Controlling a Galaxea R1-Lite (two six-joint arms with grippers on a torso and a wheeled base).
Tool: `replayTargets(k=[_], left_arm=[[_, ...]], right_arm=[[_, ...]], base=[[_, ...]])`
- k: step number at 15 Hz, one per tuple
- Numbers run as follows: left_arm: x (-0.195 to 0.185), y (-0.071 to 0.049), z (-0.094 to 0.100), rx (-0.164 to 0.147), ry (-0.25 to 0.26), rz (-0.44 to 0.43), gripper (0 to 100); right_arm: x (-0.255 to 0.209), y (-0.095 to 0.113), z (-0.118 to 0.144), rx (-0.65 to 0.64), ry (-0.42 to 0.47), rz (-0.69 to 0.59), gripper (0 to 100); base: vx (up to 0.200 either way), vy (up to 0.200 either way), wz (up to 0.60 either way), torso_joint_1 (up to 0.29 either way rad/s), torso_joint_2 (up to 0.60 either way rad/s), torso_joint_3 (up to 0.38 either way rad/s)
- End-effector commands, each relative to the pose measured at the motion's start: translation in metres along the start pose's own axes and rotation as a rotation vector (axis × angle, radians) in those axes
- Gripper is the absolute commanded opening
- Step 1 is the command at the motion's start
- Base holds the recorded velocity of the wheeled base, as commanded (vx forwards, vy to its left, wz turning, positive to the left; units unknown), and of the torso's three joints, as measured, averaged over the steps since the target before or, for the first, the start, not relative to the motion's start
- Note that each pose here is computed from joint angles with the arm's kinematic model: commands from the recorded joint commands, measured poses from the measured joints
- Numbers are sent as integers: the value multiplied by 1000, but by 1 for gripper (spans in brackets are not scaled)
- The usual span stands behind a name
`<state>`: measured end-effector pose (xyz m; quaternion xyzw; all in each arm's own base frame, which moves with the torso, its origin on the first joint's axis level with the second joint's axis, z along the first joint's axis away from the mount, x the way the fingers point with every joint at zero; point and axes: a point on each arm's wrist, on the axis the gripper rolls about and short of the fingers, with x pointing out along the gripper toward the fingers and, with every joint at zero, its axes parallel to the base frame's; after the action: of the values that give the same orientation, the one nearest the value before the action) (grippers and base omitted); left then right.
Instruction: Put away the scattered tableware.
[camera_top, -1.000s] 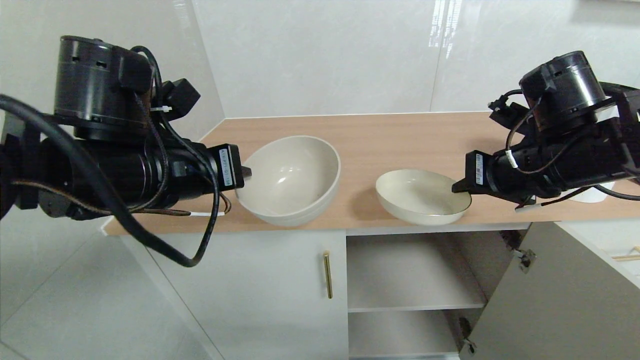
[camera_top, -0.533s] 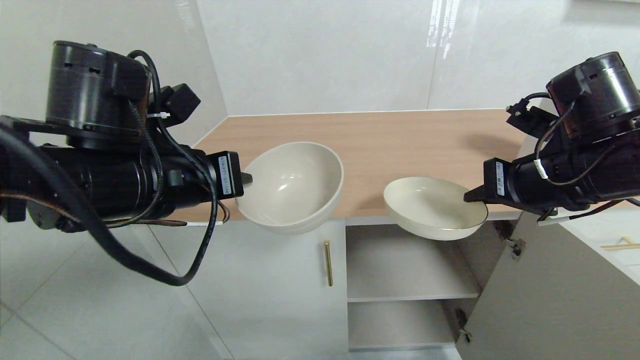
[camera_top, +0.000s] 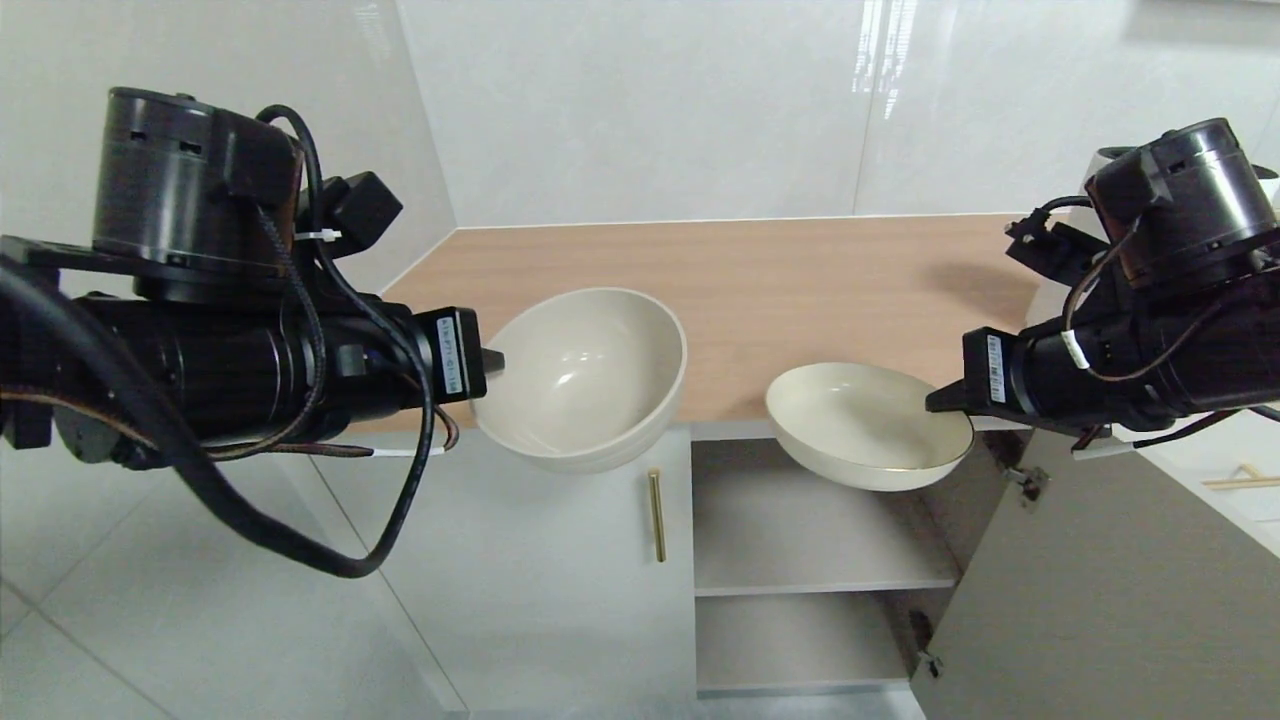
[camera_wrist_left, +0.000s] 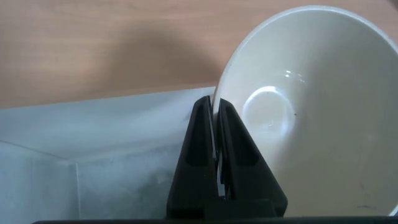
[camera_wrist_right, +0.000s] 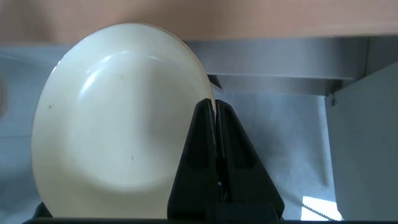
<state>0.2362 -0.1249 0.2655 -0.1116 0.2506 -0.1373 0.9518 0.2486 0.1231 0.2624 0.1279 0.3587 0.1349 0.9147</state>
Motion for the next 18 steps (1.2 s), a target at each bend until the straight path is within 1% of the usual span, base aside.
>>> replayTargets(k=[1,2,3,4,5,6,8,10,11,13,14,15,16,18], left_arm=[[-1,-1,-1,2,3,-4,0],[-4,-1,-2,5,3,-9,0],[-9,-1,-4,16,16,-49,0],[-12,-1,-5,27,22,-75,0],[-18,-1,-8,42,37,-125,0],[-20,0,-9,45,41,-137,0],[-19,0,-10,53,51,-138,0],[-6,2,-19,98,128,-111,0],[-1,2,-22,110,154,-104,0],[2,3,-24,124,178,-96,0],[4,3,-26,134,192,-94,0],[5,3,-27,135,197,-92,0],[11,2,-30,144,220,-92,0],[15,1,-32,145,231,-89,0]], right_arm=[[4,-1,-2,-13,15,-6,0],[5,-1,-4,-26,22,-8,0],[7,-1,-10,-79,47,-4,0],[9,-1,-13,-94,58,-6,0],[10,-1,-16,-117,74,0,0],[12,2,-20,-135,88,9,0],[15,1,-22,-139,101,6,0],[32,0,-25,-146,143,-12,0],[41,-1,-27,-146,165,-23,0],[57,-1,-30,-148,194,-34,0],[66,-2,-30,-146,185,-35,0],[70,-2,-30,-146,185,-35,0],[82,-5,-32,-141,194,-50,0],[92,-8,-32,-135,194,-58,0]], base=[[0,0,0,-134,369,222],[0,0,0,-149,422,261],[0,0,0,-144,427,271],[0,0,0,-159,456,300],[0,0,0,-159,452,305],[0,0,0,-139,461,305],[0,0,0,-141,459,317],[0,0,0,-115,454,337],[0,0,0,-100,452,344],[0,0,0,-63,334,261],[0,0,0,-22,144,115],[0,0,0,-32,85,41],[0,0,0,-17,51,41],[0,0,0,0,0,0]])
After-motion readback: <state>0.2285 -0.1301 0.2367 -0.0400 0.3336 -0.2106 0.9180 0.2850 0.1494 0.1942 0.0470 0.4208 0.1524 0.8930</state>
